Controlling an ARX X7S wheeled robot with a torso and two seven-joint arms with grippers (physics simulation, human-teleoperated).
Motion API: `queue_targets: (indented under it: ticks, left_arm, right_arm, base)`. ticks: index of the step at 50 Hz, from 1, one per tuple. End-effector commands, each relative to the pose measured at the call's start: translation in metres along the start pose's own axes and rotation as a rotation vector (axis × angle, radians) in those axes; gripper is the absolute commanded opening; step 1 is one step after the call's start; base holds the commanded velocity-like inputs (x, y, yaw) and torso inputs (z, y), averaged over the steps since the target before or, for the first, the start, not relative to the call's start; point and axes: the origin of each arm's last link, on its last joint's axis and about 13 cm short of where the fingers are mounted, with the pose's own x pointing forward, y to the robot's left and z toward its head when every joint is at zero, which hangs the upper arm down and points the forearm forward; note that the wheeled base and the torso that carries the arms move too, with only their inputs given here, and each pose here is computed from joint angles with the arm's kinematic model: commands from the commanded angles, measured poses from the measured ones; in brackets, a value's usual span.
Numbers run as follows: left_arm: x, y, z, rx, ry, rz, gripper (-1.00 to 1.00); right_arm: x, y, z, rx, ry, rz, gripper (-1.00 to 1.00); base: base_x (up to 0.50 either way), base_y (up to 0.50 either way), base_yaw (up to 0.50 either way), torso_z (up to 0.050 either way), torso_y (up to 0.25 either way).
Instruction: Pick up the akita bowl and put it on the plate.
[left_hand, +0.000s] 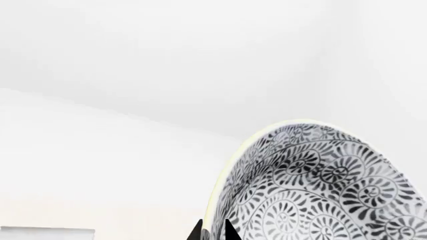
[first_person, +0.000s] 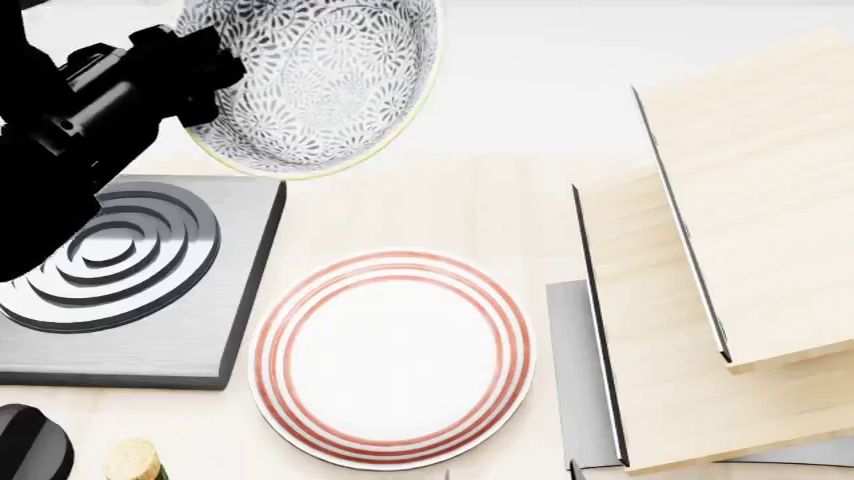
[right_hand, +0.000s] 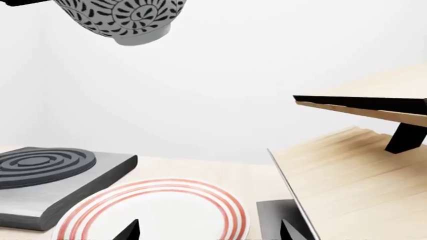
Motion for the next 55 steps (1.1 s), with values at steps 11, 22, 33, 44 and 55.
queue_targets:
  ticks: [11, 22, 33, 44, 55]
  left_arm:
    - [0.013, -0.003, -0.053, -0.039, 0.115, -0.061, -1.0]
    - [0.013, -0.008, -0.066, 0.022, 0.122, -0.065, -1.0]
    - [0.011, -0.008, -0.073, 0.044, 0.13, -0.04, -1.0]
    - [0.013, -0.006, -0.086, 0.135, 0.181, 0.01, -1.0]
    - [0.011, -0.006, -0.096, 0.157, 0.227, -0.02, -1.0]
  right_arm:
    - [0.0, 0.001, -0.004, 0.001, 0.009, 0.006, 1.0]
    - [0.0, 0.001, -0.004, 0.002, 0.011, 0.005, 1.0]
    - [0.0, 0.001, -0.004, 0.003, 0.017, 0.008, 1.0]
    - [0.0, 0.002, -0.005, 0.002, 0.019, 0.009, 1.0]
    - [0.0, 0.002, -0.006, 0.0, 0.023, 0.013, 1.0]
  base:
    - [0.0, 0.0, 0.0, 0.0, 0.0]
    - [0.0, 0.0, 0.0, 0.0, -0.106]
    - [0.0, 0.0, 0.0, 0.0, -0.012]
    - [0.0, 0.0, 0.0, 0.0, 0.0]
    - [0.0, 0.0, 0.0, 0.0, 0.0]
